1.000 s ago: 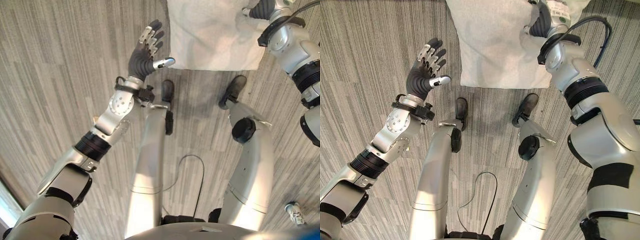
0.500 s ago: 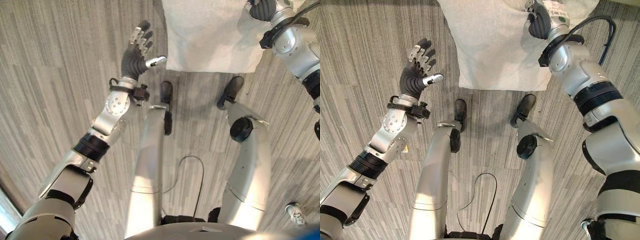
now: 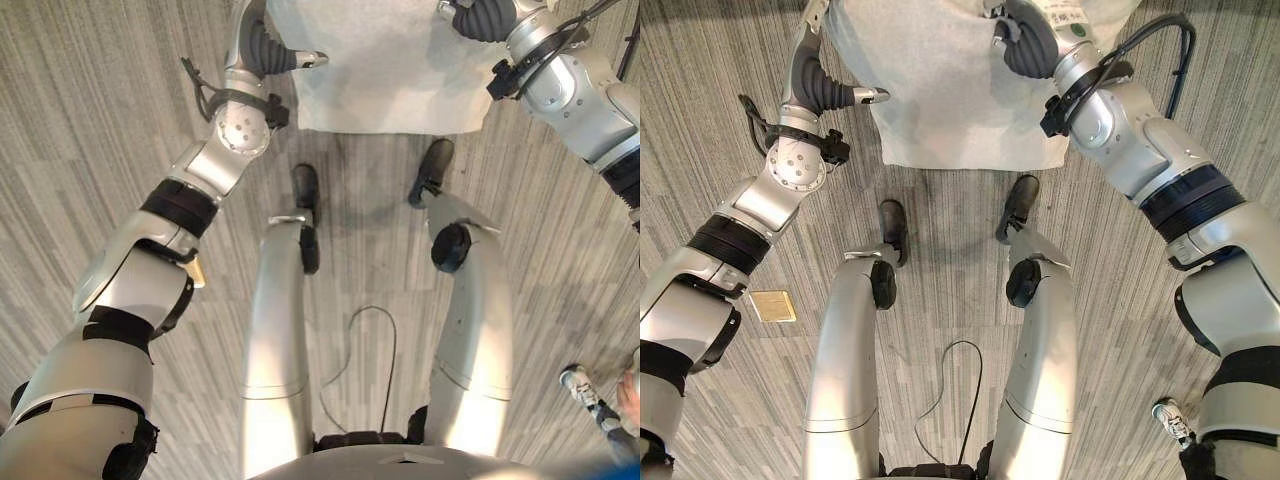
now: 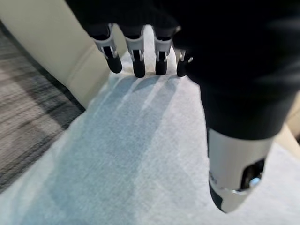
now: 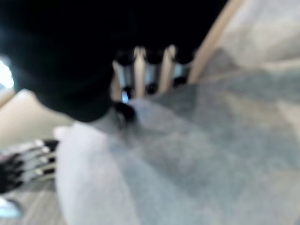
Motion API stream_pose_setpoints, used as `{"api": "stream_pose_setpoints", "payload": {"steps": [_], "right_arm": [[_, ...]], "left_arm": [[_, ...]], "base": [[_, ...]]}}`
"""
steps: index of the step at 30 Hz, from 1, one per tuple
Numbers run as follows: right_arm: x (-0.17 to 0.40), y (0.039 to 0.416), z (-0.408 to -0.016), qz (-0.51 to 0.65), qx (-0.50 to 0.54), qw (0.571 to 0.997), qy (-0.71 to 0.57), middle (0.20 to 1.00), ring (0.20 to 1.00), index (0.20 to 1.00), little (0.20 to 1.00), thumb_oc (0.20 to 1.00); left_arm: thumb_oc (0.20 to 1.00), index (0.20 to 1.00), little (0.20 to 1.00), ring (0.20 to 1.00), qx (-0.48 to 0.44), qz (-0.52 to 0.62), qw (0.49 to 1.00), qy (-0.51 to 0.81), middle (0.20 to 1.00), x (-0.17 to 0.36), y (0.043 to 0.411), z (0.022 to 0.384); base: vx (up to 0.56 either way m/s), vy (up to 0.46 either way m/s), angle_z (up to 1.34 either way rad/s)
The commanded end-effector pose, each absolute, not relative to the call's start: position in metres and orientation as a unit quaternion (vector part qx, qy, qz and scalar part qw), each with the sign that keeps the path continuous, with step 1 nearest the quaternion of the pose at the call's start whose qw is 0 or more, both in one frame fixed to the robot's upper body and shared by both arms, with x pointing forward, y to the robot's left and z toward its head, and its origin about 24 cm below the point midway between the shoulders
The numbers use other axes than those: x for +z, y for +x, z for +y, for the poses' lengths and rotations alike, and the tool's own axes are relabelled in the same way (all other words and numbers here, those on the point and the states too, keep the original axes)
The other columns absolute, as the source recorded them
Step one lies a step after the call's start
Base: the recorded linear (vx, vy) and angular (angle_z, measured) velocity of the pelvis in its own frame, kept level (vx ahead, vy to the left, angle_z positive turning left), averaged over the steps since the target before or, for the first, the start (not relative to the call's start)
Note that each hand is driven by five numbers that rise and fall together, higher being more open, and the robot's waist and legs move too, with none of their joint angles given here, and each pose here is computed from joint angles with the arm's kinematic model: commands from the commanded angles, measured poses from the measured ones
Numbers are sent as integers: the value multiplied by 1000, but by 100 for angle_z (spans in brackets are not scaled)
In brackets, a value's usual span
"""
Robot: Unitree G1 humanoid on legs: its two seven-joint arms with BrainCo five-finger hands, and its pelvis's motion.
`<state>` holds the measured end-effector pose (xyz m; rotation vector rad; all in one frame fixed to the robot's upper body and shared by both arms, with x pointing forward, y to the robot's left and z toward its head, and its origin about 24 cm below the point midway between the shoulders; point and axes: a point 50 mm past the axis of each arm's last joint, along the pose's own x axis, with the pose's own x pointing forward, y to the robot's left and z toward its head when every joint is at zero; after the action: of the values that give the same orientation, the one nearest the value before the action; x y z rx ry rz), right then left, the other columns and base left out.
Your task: Pick up all the scattered cushions and arrange them neatly on the sofa.
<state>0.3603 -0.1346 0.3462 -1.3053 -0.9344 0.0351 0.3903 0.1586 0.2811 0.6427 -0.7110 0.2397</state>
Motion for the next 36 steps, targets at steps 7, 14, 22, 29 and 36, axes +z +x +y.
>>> {"api": "stream_pose_setpoints", "payload": {"steps": [7,14,22,29,36], "right_arm": [[350,328,-95,-523,87,661,-531,200,200,200,200,200],[348,330,-92,-516,87,664,-534,200,200,200,200,200],[346,326,-89,-516,100,665,-530,200,200,200,200,200],[344,321,-84,-524,112,658,-529,200,200,200,200,200],[342,321,-82,-523,111,660,-528,200,200,200,200,200]], "left_arm": [[1000,1000,1000,1000,220,-267,927,145,1000,234,392,179],[1000,1000,1000,1000,206,-219,954,-16,1000,207,389,177],[1000,1000,1000,1000,201,-170,962,-69,1000,184,390,178],[1000,1000,1000,1000,208,-159,959,-112,1000,181,390,178],[1000,1000,1000,1000,233,-156,938,-206,1000,179,386,183]], "base": [[2,4,-1],[7,25,-8],[0,0,0],[0,0,0],[0,0,0]]}}
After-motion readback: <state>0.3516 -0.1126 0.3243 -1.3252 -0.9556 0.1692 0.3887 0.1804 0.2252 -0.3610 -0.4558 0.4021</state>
